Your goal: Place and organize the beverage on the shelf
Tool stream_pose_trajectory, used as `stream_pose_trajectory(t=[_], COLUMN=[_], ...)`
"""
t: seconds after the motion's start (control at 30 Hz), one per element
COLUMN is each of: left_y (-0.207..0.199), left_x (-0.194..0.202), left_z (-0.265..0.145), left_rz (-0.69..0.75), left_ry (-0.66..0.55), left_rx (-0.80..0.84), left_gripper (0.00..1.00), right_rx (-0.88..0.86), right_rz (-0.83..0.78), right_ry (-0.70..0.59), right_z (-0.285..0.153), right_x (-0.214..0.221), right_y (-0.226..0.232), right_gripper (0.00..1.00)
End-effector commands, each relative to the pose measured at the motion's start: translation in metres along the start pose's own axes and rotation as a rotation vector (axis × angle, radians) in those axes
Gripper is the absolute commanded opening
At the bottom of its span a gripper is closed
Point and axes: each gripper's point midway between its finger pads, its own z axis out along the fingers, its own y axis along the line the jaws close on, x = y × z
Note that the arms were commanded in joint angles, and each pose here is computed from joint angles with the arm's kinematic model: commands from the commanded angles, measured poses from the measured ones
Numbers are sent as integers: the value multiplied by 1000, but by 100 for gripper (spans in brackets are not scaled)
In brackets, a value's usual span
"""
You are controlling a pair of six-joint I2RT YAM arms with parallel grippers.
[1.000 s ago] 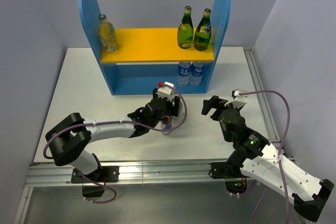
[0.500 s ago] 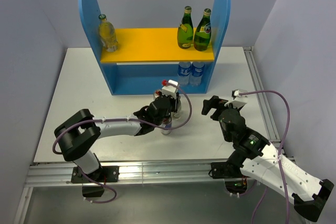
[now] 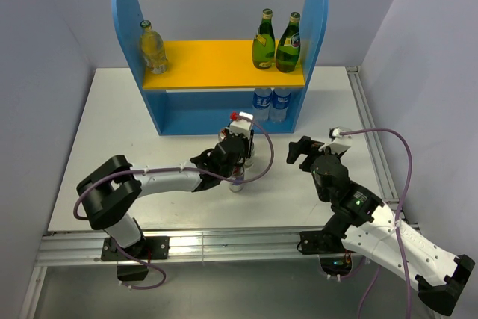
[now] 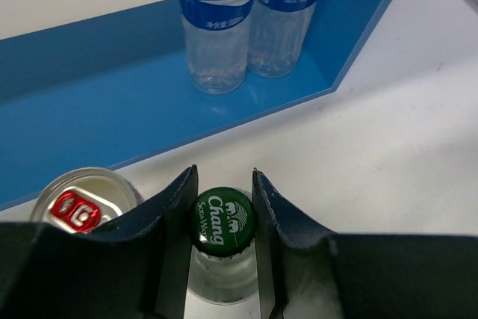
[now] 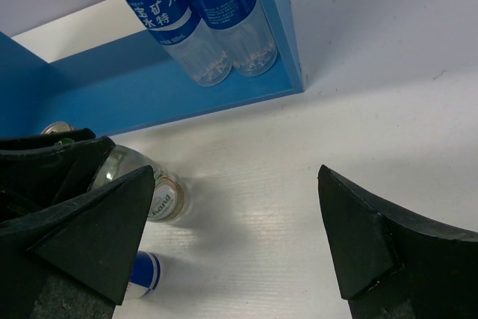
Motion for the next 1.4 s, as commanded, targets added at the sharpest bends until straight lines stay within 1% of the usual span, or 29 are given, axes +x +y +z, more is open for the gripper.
stream_pose_trajectory(t=[0.0,0.3,0.33,0.4,0.43,0.5,0.53,0.6,0.63,0.7,0.73,0.8,0.83,0.87,0.9,1.0,1.03,1.13,1.2,1.23,1.27,1.33,1.37], left_y=[5,10,10,16,16,23,24,39,43,63,68,83,87,92,100,113,116,127,136,139,141,150,152], left_x=[-60,-126,-139,-152,-167,-182,-198,-212,-231,-251,-268,-290,-310,-314,-331,-346,-359,-376,-379,-388,-386,-392,-389], left_z=[-11,-30,-33,-38,-43,-49,-52,-55,-59,-62,-67,-75,-83,-83,-90,-92,-97,-99,-93,-95,-87,-83,-73], left_rz=[-32,-36,-48,-41,-51,-34,-39,-23,-39,-49,-57,-59,-72,-64,-70,-61,-70,-75,-68,-74,-61,-53,-39], left_ry=[-104,-173,-189,-197,-218,-229,-249,-249,-275,-296,-320,-353,-387,-381,-406,-418,-442,-478,-480,-499,-489,-499,-484], left_rx=[-45,-60,-61,-75,-76,-92,-95,-128,-131,-164,-169,-188,-191,-199,-213,-241,-242,-267,-290,-299,-312,-342,-350], left_gripper=[0,0,0,0,0,0,0,0,0,0,0,0,0,0,0,0,0,0,0,0,0,0,0], right_rx=[-7,-14,-11,-12,-15,-16,-17,-18,-21,-19,-19,-21,-22,-21,-22,-28,-28,-30,-27,-26,-27,-28,-28], right_rz=[22,28,28,30,34,34,33,35,37,39,39,42,42,42,42,44,42,44,41,43,44,46,47], right_ry=[-20,-24,-23,-25,-26,-28,-26,-28,-29,-30,-30,-32,-32,-32,-32,-31,-28,-28,-27,-29,-30,-34,-35], right_z=[1,0,0,0,0,-1,-1,-1,-2,-2,-2,-2,-2,-2,-2,-2,-1,-1,-2,-2,-2,-3,-4], right_x=[-4,-6,-5,-5,-6,-6,-6,-6,-7,-6,-6,-7,-7,-7,-7,-7,-6,-6,-6,-6,-6,-8,-7], right_y=[4,5,4,3,4,4,4,4,4,4,3,4,4,4,4,5,5,6,5,5,4,4,3], right_gripper=[97,97,97,97,97,97,97,97,97,97,97,97,97,97,97,97,97,97,97,97,97,97,97])
